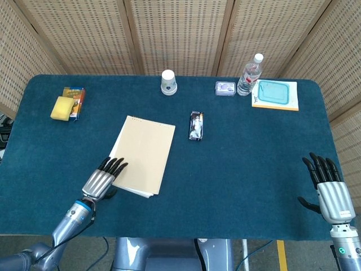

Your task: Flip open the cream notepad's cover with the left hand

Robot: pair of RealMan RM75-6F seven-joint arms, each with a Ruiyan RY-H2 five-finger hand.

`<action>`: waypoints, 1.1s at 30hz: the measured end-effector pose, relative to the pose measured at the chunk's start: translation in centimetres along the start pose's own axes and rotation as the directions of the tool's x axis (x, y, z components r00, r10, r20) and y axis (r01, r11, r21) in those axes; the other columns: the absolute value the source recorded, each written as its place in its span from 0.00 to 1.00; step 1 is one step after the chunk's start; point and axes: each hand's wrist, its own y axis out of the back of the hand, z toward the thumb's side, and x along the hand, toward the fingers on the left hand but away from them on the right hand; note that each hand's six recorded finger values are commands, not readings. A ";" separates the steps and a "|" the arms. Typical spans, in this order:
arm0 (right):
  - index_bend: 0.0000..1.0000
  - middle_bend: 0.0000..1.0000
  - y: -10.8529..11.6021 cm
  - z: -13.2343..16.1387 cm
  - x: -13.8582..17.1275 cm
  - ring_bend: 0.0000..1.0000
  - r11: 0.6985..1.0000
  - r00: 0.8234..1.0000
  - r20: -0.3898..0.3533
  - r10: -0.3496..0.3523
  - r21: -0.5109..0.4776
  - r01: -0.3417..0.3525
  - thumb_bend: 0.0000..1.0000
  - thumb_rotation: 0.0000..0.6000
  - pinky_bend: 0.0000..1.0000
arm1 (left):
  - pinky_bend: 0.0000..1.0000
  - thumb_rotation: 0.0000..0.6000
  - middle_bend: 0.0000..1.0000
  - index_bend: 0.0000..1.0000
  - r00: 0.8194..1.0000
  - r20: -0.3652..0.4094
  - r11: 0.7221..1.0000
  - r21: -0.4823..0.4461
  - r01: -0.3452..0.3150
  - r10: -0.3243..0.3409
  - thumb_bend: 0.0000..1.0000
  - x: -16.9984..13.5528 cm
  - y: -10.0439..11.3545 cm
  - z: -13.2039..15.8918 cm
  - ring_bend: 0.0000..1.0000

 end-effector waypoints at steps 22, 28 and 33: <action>0.00 0.00 -0.1 0.0 0.0 0.00 1.000 1.000 0.002 0.006 -0.002 -0.006 0.00 1.00 0.00 | 0.00 1.00 0.00 0.00 0.999 -0.022 1.000 0.001 0.031 -0.031 0.38 1.5 -0.6 -0.3 0.00; 0.00 0.00 -0.2 0.0 0.0 0.00 1.000 1.000 0.002 0.008 -0.003 -0.008 0.00 1.00 0.00 | 0.00 1.00 0.00 0.00 0.999 -0.030 1.000 0.000 0.031 -0.031 0.41 1.7 -0.6 -0.5 0.00; 0.00 0.00 -0.2 0.0 -0.1 0.00 1.000 1.000 0.002 0.009 -0.004 -0.009 0.00 1.00 0.00 | 0.00 1.00 0.00 0.00 0.999 -0.034 1.000 0.006 0.025 -0.025 0.51 2.0 -0.5 -0.6 0.00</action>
